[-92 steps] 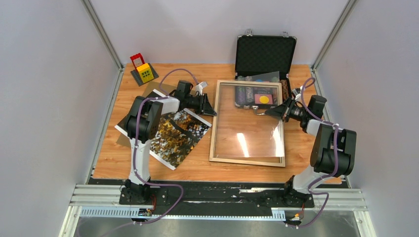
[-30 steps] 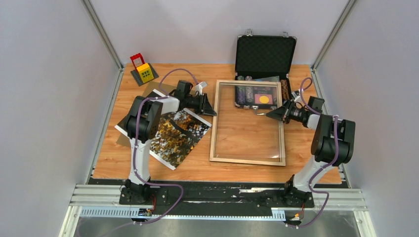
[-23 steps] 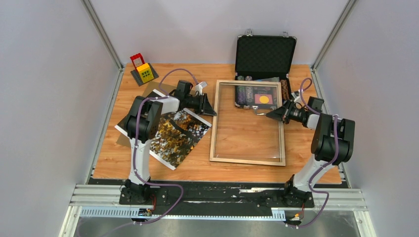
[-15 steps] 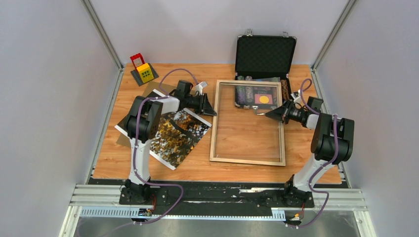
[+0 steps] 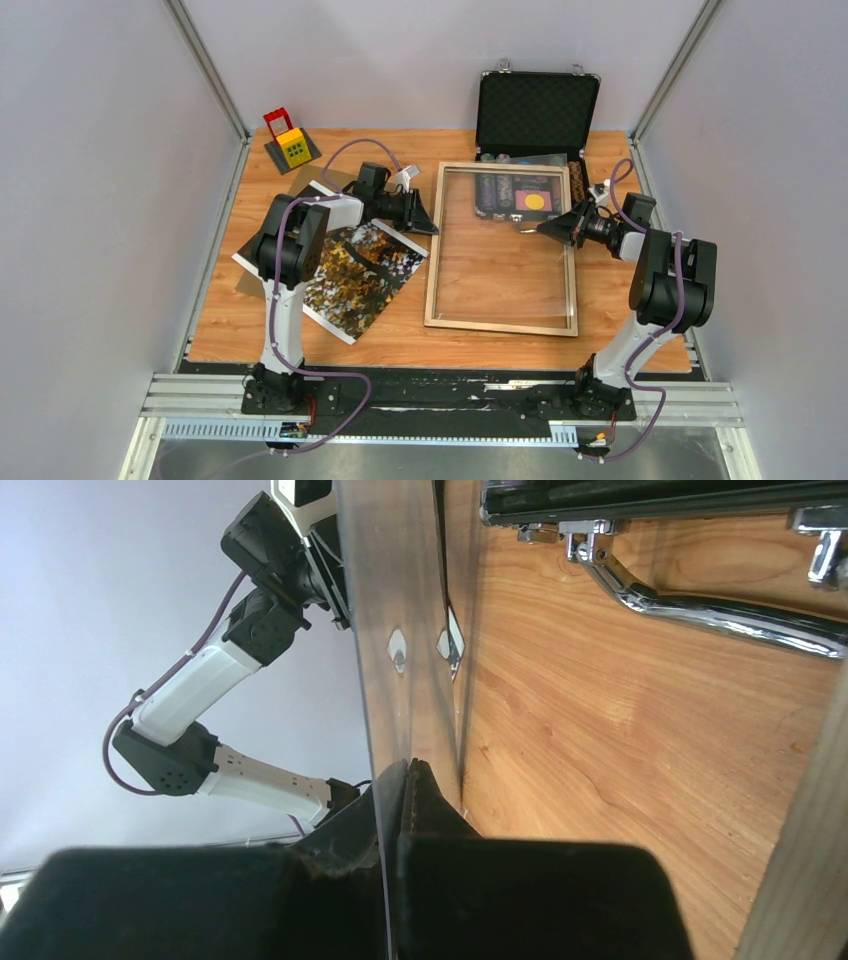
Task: Put the photo into the frame
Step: Place the photo frame item in the photo frame.
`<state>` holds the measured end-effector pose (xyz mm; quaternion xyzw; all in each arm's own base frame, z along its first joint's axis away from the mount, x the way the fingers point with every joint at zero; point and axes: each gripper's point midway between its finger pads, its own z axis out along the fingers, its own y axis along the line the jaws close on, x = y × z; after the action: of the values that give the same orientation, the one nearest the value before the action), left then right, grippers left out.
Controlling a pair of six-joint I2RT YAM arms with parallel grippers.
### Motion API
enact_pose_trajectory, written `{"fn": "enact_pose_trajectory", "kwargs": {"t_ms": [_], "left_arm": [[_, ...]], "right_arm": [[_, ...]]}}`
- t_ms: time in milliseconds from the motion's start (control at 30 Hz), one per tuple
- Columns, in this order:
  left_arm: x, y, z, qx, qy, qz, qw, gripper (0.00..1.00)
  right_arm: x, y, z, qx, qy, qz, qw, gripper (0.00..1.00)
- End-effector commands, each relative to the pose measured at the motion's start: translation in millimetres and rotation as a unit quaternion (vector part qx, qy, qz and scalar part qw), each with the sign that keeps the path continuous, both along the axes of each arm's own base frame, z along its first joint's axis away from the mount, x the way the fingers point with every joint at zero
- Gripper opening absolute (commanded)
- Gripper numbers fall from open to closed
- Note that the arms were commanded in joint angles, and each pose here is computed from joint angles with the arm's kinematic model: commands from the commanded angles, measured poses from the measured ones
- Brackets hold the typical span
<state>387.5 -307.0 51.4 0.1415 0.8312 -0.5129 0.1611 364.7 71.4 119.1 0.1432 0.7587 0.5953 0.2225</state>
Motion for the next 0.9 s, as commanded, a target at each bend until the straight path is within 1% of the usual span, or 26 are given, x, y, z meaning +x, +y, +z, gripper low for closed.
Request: {"fn": "enact_pose_trajectory", "kwargs": {"t_ms": [0,133,200,367,467,600,767,867], "left_arm": [[6.3,-8.9,3.2,-0.006,-0.035,-0.017,0.999,0.00],[8.5,-7.8,2.2,0.002,-0.034,-0.009,0.999,0.00],[8.8,-8.3,2.9,0.002,-0.033,-0.008,0.999,0.02],[8.2,-11.1,4.4,0.006,-0.032,-0.006,0.999,0.14],[8.9,-13.0,5.1,0.007,-0.030,-0.004,1.000,0.18],[9.9,-13.8,4.3,0.009,-0.027,0.000,1.000,0.26],[10.9,-13.9,2.9,0.014,-0.024,0.004,1.000,0.38],[10.2,-14.1,2.8,0.015,-0.023,0.004,1.000,0.47]], "right_arm": [[-1.7,4.3,14.5,0.016,-0.020,0.020,0.999,0.00],[-2.5,4.6,15.9,0.020,-0.020,0.022,0.999,0.00],[-2.3,4.5,16.7,0.019,-0.022,0.022,0.999,0.00],[-2.0,4.6,15.9,0.020,-0.020,0.023,0.999,0.00],[-1.8,4.5,17.5,0.021,-0.021,0.023,0.999,0.00],[-1.7,4.2,20.3,0.022,-0.022,0.023,0.999,0.00],[-0.8,4.1,18.0,0.025,-0.017,0.024,0.999,0.00],[0.1,3.4,16.6,0.024,-0.016,0.024,0.999,0.00]]}}
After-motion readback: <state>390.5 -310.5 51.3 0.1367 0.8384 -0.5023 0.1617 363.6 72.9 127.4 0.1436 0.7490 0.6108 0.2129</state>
